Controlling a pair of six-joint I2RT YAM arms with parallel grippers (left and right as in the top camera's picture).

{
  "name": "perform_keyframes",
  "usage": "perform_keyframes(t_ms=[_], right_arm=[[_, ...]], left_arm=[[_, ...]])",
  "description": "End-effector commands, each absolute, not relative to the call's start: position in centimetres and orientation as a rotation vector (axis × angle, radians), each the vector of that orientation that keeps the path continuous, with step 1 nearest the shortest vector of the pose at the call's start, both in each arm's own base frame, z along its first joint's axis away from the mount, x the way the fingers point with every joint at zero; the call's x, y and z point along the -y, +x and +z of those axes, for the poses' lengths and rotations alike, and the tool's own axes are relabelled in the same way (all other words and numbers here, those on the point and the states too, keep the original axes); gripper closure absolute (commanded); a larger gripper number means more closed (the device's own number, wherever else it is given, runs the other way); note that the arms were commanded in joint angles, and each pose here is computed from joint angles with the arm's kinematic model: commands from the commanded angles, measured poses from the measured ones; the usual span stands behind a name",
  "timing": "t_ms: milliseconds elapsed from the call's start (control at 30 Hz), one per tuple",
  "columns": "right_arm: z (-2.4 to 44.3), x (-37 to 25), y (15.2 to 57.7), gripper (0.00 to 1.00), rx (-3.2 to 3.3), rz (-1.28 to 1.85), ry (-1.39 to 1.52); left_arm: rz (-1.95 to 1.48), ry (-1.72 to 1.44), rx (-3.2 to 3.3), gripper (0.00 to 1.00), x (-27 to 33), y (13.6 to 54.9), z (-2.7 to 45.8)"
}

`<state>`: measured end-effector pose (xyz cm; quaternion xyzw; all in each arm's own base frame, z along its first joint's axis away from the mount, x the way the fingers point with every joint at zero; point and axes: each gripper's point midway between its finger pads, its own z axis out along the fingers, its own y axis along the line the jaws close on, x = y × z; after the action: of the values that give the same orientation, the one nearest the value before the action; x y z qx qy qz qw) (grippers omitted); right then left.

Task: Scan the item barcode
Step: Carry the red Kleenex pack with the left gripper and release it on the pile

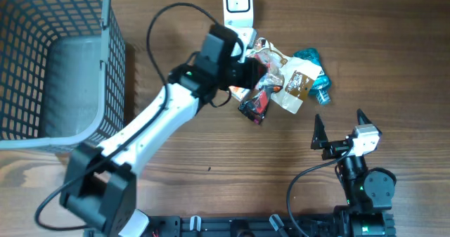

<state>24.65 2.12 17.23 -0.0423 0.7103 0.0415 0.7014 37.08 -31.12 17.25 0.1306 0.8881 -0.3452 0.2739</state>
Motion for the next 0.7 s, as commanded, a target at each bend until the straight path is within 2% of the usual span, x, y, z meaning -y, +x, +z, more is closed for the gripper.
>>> perform_keyframes(t_ms=[0,33,100,200,367,400,567,667], right_arm=[[17.4,-2.0,24.6,0.00,-1.574,0.090,-0.085],[17.4,-2.0,24.6,0.00,-1.574,0.090,-0.085],[17.4,-2.0,24.6,0.00,-1.574,0.090,-0.085],[17.4,-2.0,24.6,0.00,-1.574,0.090,-0.085],[17.4,-2.0,24.6,0.00,-1.574,0.090,-0.085],[17.4,-2.0,24.6,0.00,-1.574,0.090,-0.085],[17.4,-2.0,24.6,0.00,-1.574,0.090,-0.085],[17.4,-2.0,24.6,0.00,-1.574,0.090,-0.085]], left_arm=[[-0.838,0.315,-2.368,0.50,30.9,38.9,16.2],[-0.836,0.314,-2.372,0.28,30.9,38.9,16.0],[-0.842,0.316,-2.353,0.00,31.0,39.1,16.4],[-0.863,0.312,-2.271,0.00,30.9,39.8,19.2],[-0.863,0.244,-2.090,0.00,26.1,38.1,31.5],[-0.818,0.205,-2.107,0.00,24.4,37.5,32.3],[-0.474,-0.020,-2.263,0.00,14.0,33.8,31.9],[-0.395,-0.097,-2.376,0.00,11.3,32.6,29.6]])
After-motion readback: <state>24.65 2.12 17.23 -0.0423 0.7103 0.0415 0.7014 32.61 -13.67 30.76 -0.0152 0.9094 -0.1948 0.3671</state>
